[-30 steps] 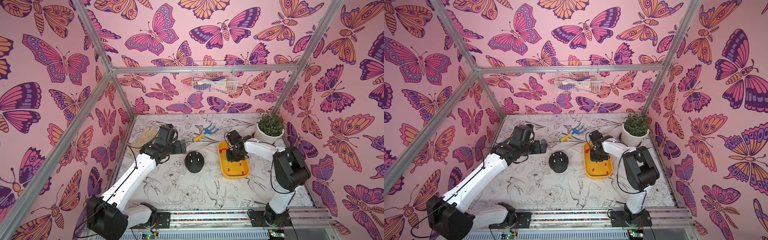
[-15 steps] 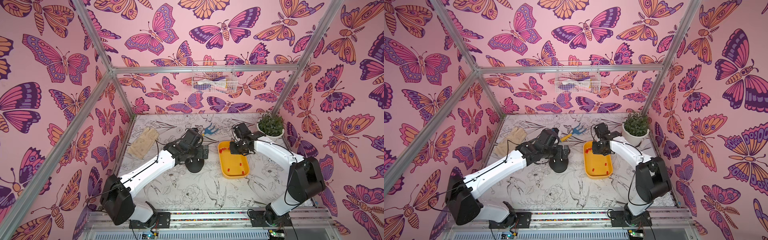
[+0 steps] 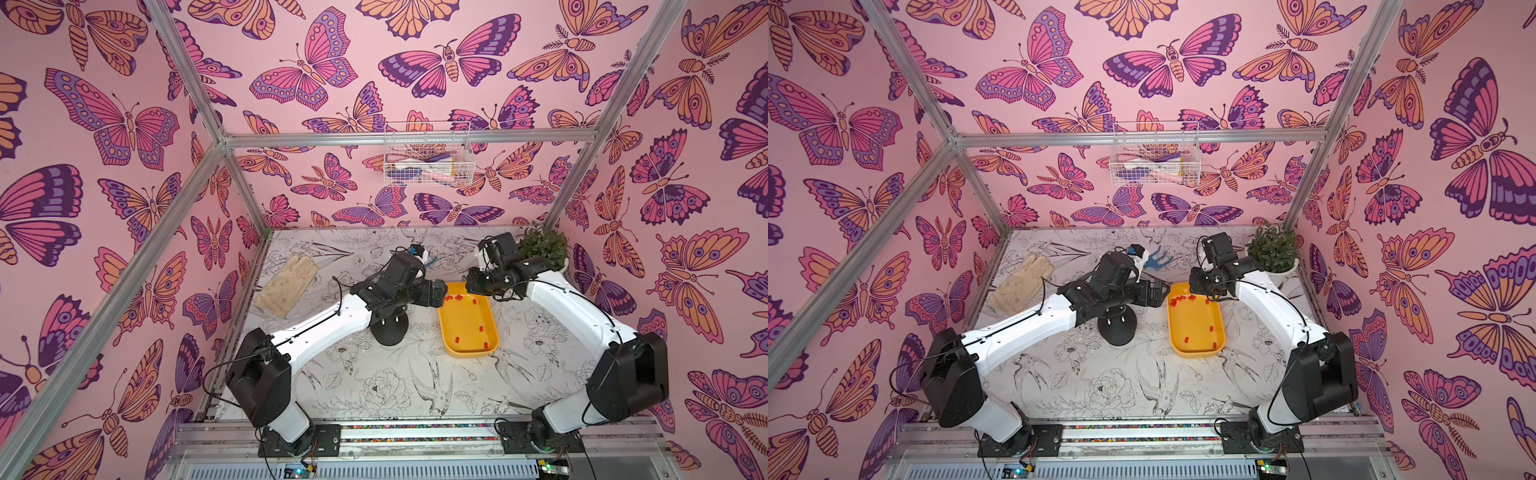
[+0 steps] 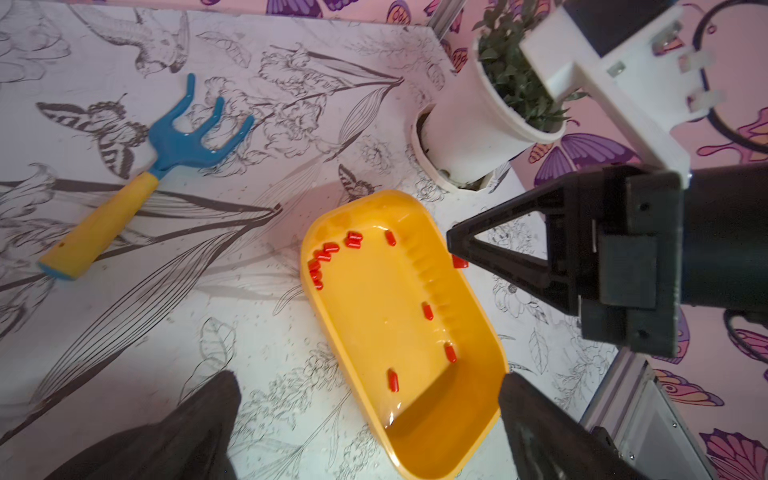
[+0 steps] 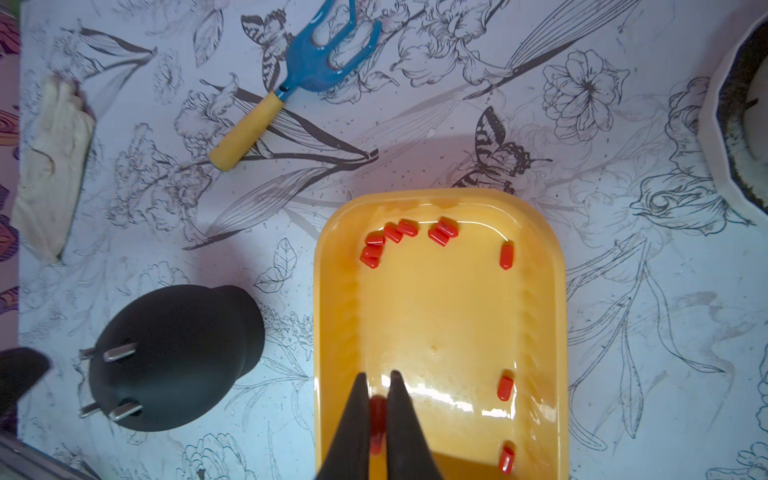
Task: Cover the protruding screws with screw protection sleeves
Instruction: Pick up the screw protection sleeve from the storage box.
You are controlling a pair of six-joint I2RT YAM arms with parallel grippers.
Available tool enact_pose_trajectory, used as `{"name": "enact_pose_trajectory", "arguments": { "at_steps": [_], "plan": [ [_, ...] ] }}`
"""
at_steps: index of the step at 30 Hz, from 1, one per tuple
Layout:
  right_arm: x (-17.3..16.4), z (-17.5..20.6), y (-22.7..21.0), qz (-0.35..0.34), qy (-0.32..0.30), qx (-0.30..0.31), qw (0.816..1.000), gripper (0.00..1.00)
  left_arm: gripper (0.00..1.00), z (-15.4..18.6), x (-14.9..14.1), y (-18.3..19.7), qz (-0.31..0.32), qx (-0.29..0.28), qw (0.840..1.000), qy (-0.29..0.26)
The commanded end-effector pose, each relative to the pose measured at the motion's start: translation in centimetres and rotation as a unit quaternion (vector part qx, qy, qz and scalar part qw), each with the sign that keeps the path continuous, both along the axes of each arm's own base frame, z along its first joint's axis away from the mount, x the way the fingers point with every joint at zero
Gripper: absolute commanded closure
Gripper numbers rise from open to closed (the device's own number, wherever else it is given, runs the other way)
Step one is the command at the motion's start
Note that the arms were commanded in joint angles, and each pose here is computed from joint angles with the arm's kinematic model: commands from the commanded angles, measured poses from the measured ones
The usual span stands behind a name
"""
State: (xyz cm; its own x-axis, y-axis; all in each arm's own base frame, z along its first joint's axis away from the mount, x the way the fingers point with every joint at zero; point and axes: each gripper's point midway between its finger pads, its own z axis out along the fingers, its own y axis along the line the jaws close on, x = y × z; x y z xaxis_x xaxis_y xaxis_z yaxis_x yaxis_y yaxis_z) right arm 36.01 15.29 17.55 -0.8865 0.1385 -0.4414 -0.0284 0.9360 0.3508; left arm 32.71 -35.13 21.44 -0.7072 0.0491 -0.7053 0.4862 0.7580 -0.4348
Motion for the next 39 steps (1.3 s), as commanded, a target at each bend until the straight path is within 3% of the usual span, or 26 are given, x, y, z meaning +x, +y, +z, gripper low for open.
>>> {"name": "enact_pose_trajectory", "arguments": {
  "at_steps": [1,19,39],
  "plan": [
    [0.6,3.0,0.3,-0.009,-0.031,0.039,0.999,0.89,0.01,0.8,0.1,-2.2,-0.036,-0.047,0.998,-0.028],
    [1.0,5.5,1.2,-0.007,-0.061,0.090,0.994,0.89,0.01,-1.7,1.1,-5.7,-0.069,-0.093,0.993,-0.024],
    [0.4,5.5,1.5,0.002,-0.058,0.100,0.993,0.89,0.01,-1.4,2.5,-7.4,-0.070,-0.111,0.991,-0.033]
  ]
}}
